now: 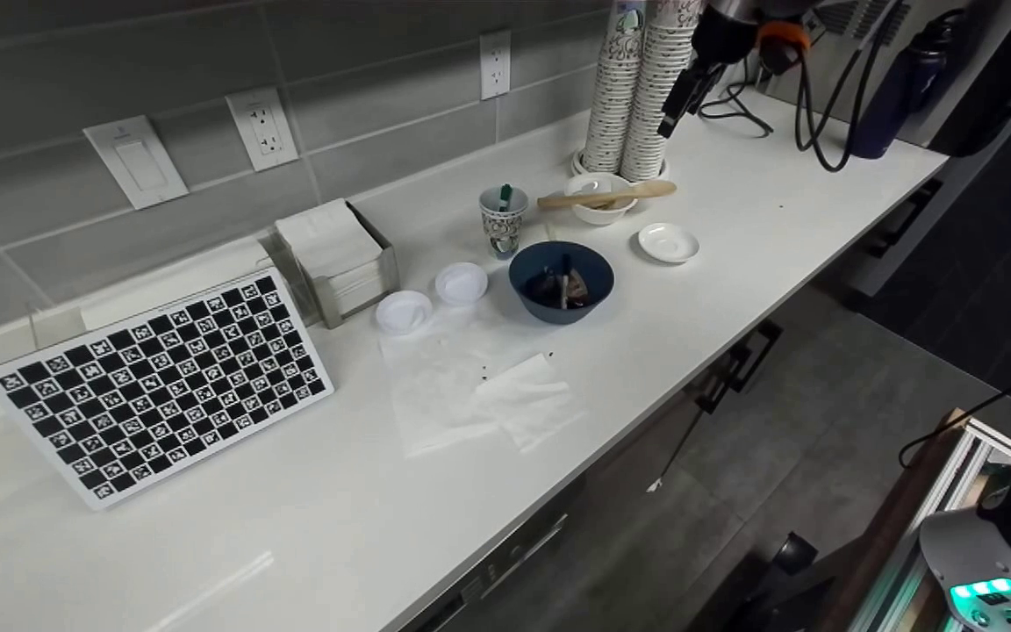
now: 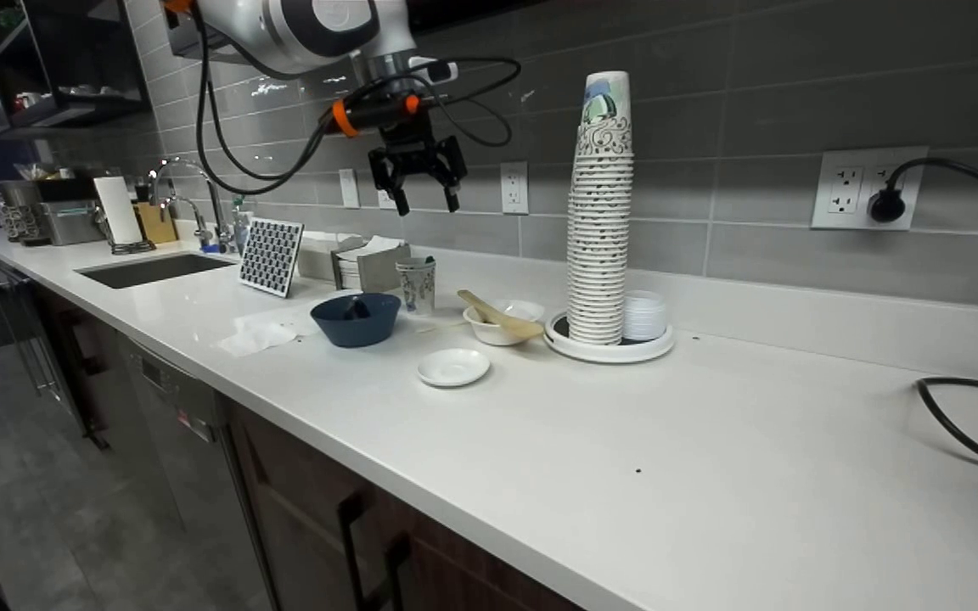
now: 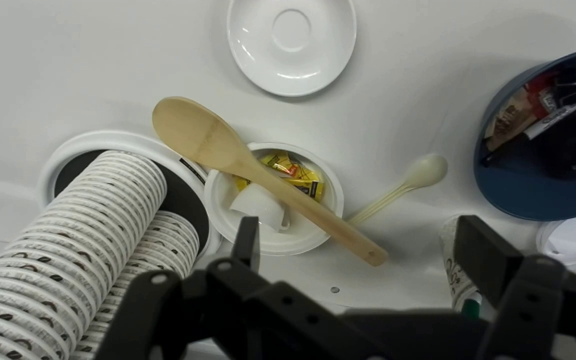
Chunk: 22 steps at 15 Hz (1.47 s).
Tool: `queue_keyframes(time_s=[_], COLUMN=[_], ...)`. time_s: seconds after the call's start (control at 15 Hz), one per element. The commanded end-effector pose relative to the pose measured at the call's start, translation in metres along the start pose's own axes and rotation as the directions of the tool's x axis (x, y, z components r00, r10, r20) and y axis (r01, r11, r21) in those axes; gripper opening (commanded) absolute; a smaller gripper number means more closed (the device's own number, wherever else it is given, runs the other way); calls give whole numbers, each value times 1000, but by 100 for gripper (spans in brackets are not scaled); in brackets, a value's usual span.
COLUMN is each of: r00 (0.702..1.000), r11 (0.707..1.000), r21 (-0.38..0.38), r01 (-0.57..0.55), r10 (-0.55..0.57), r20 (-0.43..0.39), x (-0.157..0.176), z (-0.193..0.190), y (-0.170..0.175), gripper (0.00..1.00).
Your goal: Remove the cooking stick and small white mug from the white bowl and put them on the counter
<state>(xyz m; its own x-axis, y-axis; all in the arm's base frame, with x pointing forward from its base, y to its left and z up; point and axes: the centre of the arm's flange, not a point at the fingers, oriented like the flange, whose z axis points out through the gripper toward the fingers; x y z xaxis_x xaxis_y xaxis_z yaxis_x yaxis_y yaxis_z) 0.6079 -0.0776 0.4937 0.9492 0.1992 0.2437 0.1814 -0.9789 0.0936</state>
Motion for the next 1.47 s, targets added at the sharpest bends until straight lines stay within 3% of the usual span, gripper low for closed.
queue_keyframes(time_s=[0.0,0.47,0.8,1.07,1.27,1.33,1.4], r00=[999,975,951,957,958,957,957], r11=[999,975,957,969,971,969,969], r21=[-1,12,0,4,-11,-12,-13], r01=[-40,-224,-291,-246,-241,-248,-248], r10=[40,224,289,242,239,247,247], r20=[-15,9,109,162,155,149,151], x=[21,83,116,131,141,111,113], z=[16,64,86,110,126,120,125], y=[-2,-5,-2,2,5,-5,-5], gripper=[100,100,100,100,100,100,100])
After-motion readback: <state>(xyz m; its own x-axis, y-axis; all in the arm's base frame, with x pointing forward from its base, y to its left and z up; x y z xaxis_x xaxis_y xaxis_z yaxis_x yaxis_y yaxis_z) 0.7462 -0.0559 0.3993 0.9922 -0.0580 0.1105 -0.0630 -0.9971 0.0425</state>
